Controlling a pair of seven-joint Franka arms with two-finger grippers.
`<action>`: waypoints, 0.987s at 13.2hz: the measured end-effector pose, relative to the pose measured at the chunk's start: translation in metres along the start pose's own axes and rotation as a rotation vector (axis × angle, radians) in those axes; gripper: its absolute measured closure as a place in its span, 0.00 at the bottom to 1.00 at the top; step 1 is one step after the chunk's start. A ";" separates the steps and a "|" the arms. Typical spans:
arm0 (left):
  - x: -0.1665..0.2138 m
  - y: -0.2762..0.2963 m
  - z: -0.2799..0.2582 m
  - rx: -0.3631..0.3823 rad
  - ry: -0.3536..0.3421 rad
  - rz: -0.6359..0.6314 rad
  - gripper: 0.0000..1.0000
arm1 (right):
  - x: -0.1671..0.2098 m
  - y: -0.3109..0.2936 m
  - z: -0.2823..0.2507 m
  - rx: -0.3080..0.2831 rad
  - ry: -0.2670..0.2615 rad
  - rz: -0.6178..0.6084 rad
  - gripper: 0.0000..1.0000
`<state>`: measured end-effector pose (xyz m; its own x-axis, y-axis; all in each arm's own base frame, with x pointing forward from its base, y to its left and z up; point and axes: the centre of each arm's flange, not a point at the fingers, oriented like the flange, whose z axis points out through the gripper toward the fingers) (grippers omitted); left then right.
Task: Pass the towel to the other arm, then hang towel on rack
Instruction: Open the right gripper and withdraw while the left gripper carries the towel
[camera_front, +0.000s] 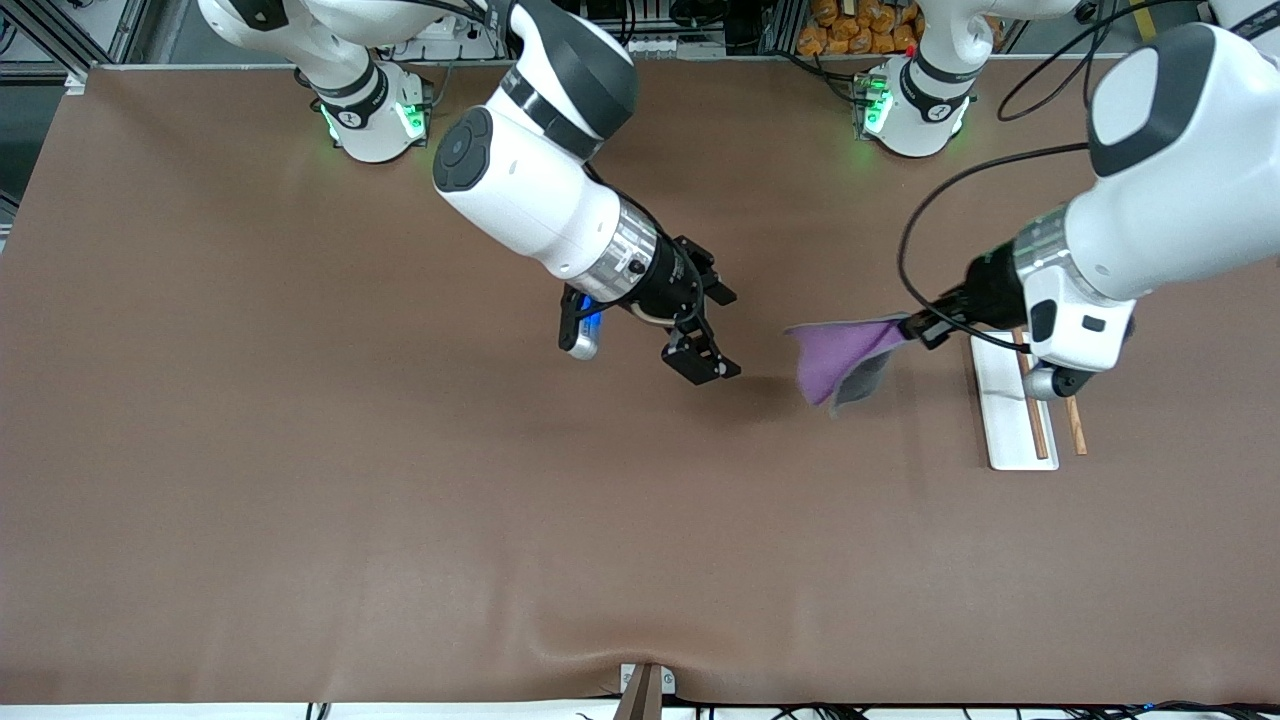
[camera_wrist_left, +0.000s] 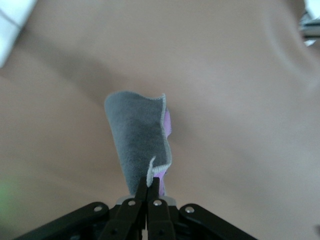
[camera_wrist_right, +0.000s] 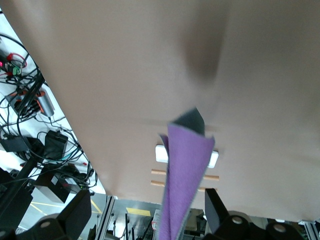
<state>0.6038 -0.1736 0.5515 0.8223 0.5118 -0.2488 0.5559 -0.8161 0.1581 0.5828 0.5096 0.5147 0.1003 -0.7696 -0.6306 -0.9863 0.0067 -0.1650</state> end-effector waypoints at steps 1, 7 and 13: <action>0.008 -0.009 0.003 0.030 -0.001 0.042 0.98 | 0.009 -0.005 -0.003 -0.015 0.014 -0.026 0.00; 0.066 -0.062 0.038 0.106 -0.056 0.108 0.98 | 0.057 -0.034 -0.038 -0.115 0.069 -0.190 0.00; 0.116 -0.119 0.047 0.133 -0.080 0.179 0.98 | 0.109 -0.054 -0.081 -0.244 0.092 -0.363 0.00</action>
<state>0.6278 -0.0299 0.4586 0.8908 0.3375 -0.3043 0.3769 -0.9228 0.0801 0.6360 0.3740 0.5163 0.4444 -0.7480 -0.4930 -0.8925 -0.4168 -0.1722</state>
